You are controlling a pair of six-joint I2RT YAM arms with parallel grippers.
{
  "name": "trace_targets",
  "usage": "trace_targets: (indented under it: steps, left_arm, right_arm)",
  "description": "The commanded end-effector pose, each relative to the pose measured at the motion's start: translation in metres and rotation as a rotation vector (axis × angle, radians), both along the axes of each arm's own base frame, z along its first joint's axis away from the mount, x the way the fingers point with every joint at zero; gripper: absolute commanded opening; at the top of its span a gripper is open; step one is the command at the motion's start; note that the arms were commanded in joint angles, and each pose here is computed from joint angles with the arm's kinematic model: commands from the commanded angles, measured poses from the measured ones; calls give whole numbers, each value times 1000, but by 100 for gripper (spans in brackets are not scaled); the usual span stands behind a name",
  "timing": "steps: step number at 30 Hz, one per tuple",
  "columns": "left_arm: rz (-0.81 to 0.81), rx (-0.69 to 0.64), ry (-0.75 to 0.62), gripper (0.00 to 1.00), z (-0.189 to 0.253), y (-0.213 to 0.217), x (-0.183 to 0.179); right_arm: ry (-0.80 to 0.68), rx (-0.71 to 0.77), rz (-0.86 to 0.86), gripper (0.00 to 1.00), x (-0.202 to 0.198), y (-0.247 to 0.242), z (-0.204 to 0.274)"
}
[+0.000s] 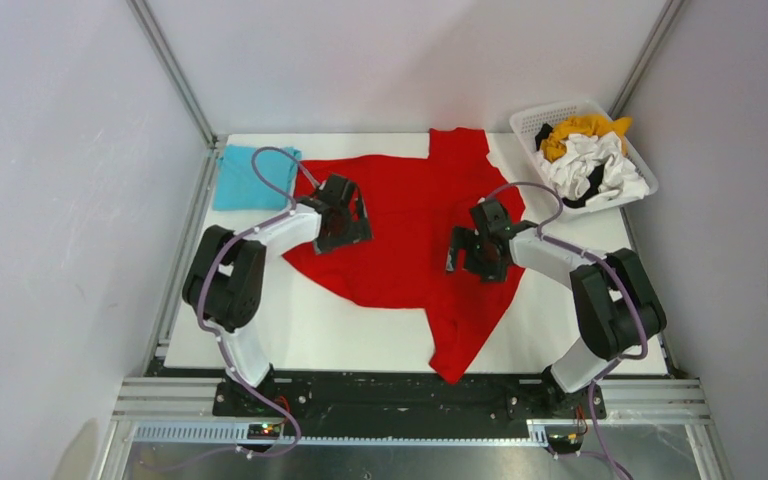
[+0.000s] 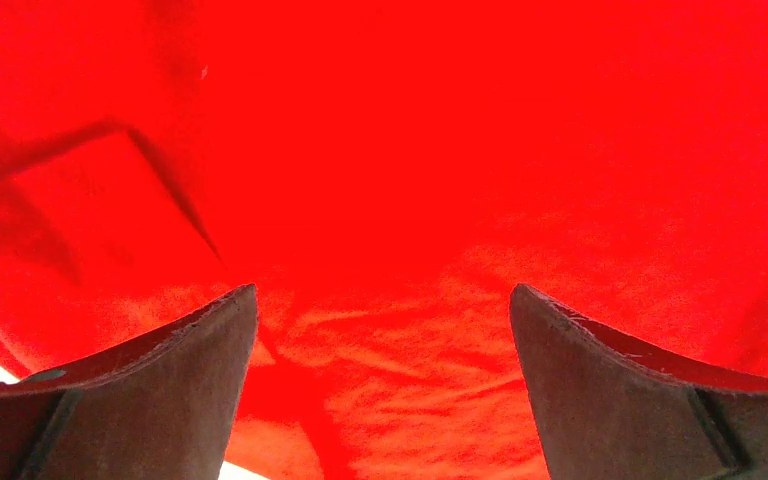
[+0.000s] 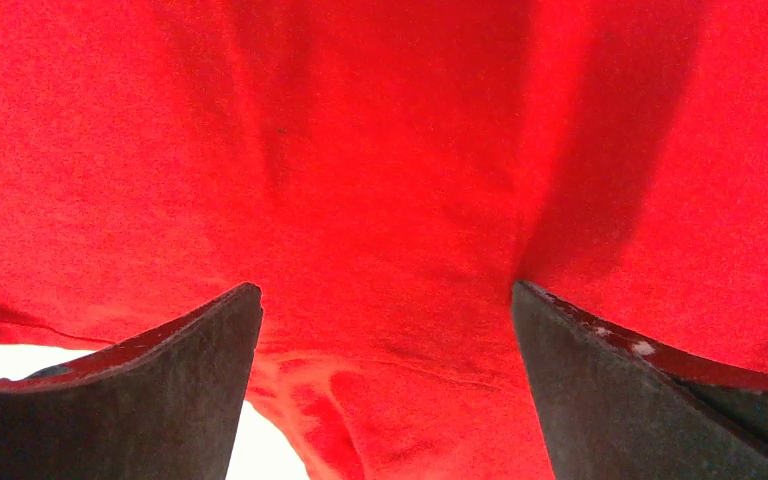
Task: Fold and stack the t-shirts
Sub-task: Flatten out the tshirt
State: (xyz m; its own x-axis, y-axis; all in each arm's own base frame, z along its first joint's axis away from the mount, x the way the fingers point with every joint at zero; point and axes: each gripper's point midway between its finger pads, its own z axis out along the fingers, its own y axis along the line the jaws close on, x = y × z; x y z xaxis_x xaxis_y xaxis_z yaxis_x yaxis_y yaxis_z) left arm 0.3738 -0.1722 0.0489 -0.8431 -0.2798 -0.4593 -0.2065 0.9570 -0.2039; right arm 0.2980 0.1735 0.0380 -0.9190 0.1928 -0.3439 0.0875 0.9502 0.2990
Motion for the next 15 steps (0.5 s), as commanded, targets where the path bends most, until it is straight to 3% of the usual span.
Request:
trace_targets:
  steps: [1,7,15]
  left_arm:
    - [24,14,61,100,-21,7,-23]
    - [68,55,127,100,-39,35,-59]
    - [267,160,170,100,-36,109,-135]
  right_arm:
    - [-21,35,-54,99,4,-3,-3]
    - [42,-1,-152,99,-11,-35,-29]
    - [54,20,-197,99,-16,-43,-33]
